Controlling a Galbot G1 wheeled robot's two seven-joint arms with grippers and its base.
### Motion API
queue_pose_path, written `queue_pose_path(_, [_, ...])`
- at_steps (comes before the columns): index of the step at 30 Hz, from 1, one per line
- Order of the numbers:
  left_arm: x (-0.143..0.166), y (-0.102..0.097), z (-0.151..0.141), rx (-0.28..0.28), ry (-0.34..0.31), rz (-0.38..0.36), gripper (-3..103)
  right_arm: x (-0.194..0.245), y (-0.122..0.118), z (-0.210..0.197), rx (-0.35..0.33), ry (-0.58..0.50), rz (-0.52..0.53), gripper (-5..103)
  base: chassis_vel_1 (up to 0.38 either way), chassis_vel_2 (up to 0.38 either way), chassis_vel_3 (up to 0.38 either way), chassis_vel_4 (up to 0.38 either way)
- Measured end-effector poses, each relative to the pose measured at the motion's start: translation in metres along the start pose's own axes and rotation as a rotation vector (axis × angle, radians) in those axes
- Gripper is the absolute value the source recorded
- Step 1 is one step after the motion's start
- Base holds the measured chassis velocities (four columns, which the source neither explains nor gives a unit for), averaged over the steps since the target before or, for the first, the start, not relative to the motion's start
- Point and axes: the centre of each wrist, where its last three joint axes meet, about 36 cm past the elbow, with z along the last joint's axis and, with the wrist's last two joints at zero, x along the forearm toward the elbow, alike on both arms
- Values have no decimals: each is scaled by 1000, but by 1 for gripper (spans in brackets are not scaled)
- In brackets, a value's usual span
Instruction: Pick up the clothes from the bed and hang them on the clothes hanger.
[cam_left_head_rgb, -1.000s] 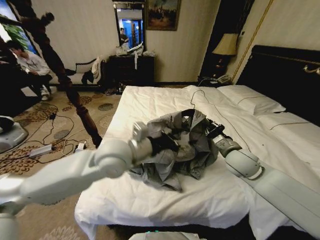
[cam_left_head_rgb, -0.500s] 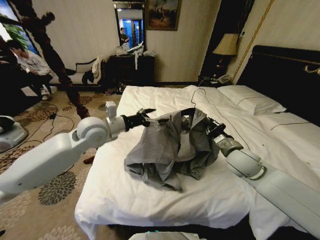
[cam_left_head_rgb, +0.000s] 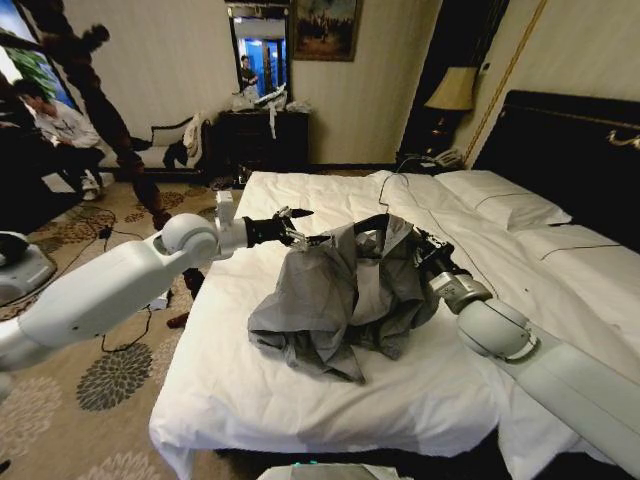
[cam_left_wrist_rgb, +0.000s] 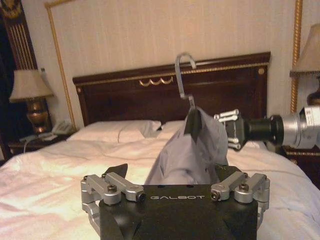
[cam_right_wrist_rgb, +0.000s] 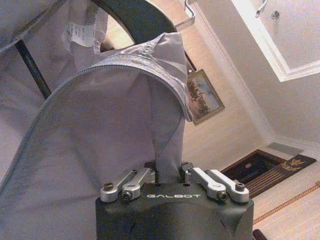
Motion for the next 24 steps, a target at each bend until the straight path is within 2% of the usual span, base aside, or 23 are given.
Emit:
queue_pose_path(6, [-13, 0, 17, 19, 64, 24, 97, 2, 0, -1, 1, -6, -5, 19, 0, 0, 0, 0])
queue_pose_path(18, [-29, 0, 14, 36, 83, 54, 90, 4, 1, -2, 18, -25, -11, 19, 0, 0, 0, 0])
queue_pose_path(19, [-31, 0, 11, 42, 78, 60, 89, 5, 2, -2, 22, -29, -16, 19, 0, 0, 0, 0])
queue_pose_path(22, [-37, 0, 8, 48, 76, 70, 73, 7, 2, -4, 25, -36, -21, 19, 0, 0, 0, 0])
queue_pose_path(23, [-37, 0, 8, 48, 76, 70, 73, 7, 2, -4, 25, -36, -21, 19, 0, 0, 0, 0])
queue_pose_path(24, [-39, 0, 7, 49, 79, 75, 68, 8, 2, -5, 26, -42, -22, 19, 0, 0, 0, 0])
